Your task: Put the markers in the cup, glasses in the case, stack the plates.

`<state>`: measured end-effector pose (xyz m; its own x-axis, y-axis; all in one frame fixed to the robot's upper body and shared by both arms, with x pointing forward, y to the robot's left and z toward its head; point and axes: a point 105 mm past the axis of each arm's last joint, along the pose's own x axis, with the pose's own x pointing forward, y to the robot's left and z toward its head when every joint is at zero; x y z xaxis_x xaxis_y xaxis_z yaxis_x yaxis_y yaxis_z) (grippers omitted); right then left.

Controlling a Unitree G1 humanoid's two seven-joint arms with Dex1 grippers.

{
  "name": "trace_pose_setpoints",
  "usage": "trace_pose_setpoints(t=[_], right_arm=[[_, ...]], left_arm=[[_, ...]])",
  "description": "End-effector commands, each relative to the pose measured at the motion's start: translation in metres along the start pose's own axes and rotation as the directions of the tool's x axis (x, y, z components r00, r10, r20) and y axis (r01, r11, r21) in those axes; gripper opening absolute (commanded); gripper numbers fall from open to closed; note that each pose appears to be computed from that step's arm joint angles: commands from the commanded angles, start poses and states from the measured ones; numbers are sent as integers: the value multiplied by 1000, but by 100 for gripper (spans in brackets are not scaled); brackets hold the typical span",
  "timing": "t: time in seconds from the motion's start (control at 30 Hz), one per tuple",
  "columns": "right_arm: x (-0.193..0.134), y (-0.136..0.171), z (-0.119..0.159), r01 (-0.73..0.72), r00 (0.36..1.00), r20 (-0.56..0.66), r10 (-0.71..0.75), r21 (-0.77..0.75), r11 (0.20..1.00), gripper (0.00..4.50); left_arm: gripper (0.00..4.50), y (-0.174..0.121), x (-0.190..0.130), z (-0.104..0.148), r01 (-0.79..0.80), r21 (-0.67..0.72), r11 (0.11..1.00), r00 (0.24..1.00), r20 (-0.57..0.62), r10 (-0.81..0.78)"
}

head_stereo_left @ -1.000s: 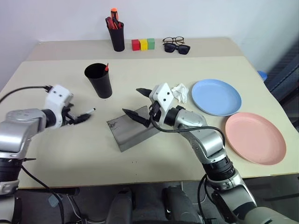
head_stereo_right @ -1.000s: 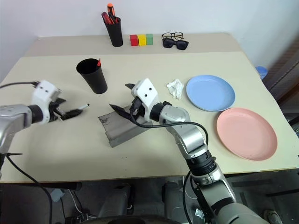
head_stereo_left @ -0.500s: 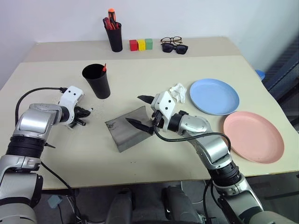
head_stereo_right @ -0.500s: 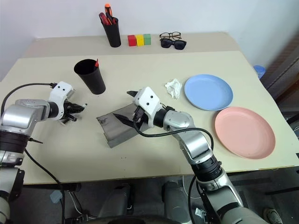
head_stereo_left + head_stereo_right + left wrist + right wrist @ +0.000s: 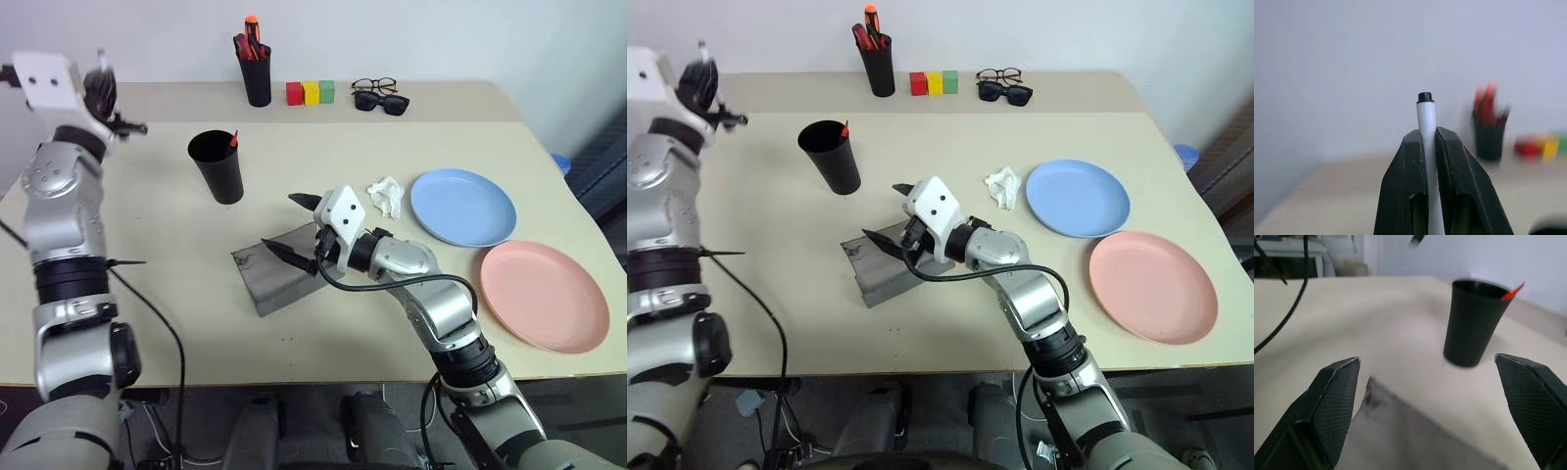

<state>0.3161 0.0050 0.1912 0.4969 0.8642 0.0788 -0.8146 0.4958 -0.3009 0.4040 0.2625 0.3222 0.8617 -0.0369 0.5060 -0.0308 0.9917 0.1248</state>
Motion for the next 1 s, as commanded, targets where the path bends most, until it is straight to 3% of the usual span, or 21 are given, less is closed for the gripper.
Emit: trace_pose_setpoints(t=[0.03,0.17,0.33,0.37,0.43,0.57,0.7,0.73,0.83,0.9,1.0], right_arm=[[4,-3,13,19,998,56,-18,-28,999,450],[5,-2,14,27,998,65,-26,-29,999,450],[1,-2,14,43,997,60,-41,-32,999,450],[0,-2,13,45,997,60,-43,-32,998,450],[-1,-3,14,48,997,59,-46,-32,998,450],[-2,-3,14,50,997,59,-48,-33,998,450],[-6,-9,15,63,997,49,-61,-43,997,450],[-10,-14,14,76,996,41,-74,-47,996,450],[-29,-33,10,129,992,0,-129,-69,989,450],[-40,-42,7,155,987,-25,-158,-82,984,450],[-58,-53,2,192,978,-65,-199,-93,977,450]], left_arm=[[1,-31,10,6,57,19,998,996,66,-58],[1,-42,9,-36,52,29,998,999,-18,-51],[1,-43,4,-59,62,-9,998,996,-64,-62],[80,-43,3,-61,64,-16,998,996,-68,-65],[160,-41,1,-64,59,-30,998,996,-69,-61],[360,-37,-2,-61,40,-72,997,998,-44,-43],[360,-33,-5,-33,73,-183,980,997,45,-66],[360,-40,-9,-25,156,-215,964,988,54,-147],[443,-81,-44,-19,466,-293,835,867,-37,-497],[447,-103,-76,-27,589,-338,734,735,-154,-661],[447,-135,-140,-42,747,-393,536,434,-321,-841]])
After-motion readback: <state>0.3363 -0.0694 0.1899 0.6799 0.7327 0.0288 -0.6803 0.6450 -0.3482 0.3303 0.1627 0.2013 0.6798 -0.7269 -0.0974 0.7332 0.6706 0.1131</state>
